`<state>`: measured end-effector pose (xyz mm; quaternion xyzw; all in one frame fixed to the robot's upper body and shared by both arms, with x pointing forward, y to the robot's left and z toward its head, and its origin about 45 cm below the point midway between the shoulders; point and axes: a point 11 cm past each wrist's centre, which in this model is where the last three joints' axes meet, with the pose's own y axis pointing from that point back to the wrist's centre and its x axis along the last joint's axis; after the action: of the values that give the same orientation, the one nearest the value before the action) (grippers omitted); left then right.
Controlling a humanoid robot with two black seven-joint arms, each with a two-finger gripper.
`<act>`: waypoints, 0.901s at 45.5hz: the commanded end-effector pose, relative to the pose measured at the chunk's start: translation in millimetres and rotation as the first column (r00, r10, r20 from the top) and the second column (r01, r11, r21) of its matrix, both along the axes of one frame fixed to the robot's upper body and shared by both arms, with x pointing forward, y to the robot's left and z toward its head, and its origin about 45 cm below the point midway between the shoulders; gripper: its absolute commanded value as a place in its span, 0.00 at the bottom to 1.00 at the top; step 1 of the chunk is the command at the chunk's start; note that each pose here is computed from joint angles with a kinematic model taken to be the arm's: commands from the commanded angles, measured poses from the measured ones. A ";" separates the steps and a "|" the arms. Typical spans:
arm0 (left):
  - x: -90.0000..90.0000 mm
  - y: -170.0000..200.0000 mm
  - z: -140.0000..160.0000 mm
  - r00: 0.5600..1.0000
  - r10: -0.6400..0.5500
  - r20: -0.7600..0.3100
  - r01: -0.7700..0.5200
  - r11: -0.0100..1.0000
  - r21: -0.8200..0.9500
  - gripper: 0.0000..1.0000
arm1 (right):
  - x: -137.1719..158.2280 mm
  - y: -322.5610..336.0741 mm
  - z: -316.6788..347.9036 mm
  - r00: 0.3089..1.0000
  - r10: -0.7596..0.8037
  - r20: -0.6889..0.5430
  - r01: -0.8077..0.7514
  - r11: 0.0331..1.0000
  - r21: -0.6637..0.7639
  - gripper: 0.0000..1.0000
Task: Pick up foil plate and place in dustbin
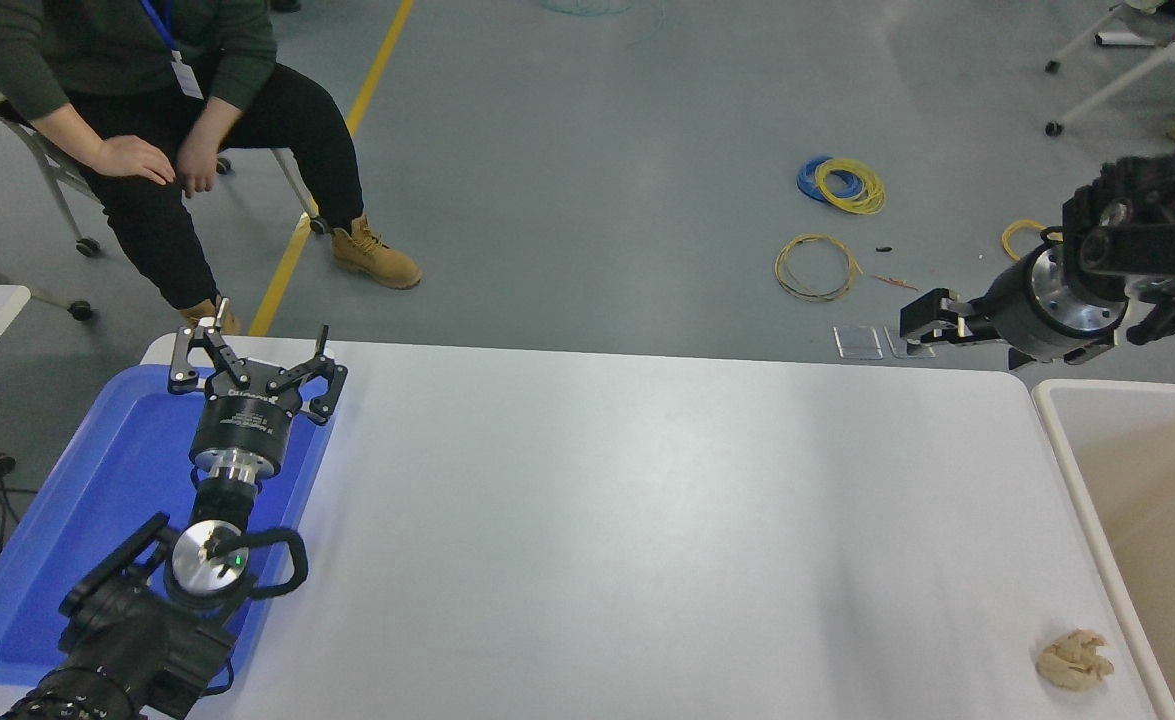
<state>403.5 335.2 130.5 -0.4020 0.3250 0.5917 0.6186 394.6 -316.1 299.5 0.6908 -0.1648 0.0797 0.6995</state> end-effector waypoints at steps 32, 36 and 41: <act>0.0 -0.7 -0.2 1.000 -0.001 0.000 0.001 1.000 -0.001 1.00 | -20.5 35.3 48.3 0.987 0.111 -0.120 -0.110 0.994 0.015 1.00; 0.0 0.0 0.0 1.000 0.000 0.000 0.000 1.000 0.000 1.00 | -19.8 37.1 47.5 0.987 0.114 -0.117 -0.113 0.993 0.016 1.00; 0.0 0.0 0.0 1.000 0.000 0.000 0.000 1.000 0.000 1.00 | -19.8 37.2 45.1 0.986 0.114 -0.119 -0.112 0.994 0.018 1.00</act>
<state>403.5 335.2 130.6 -0.4020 0.3249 0.5916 0.6188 373.6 -280.4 346.6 0.7059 -0.0843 0.0760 0.6991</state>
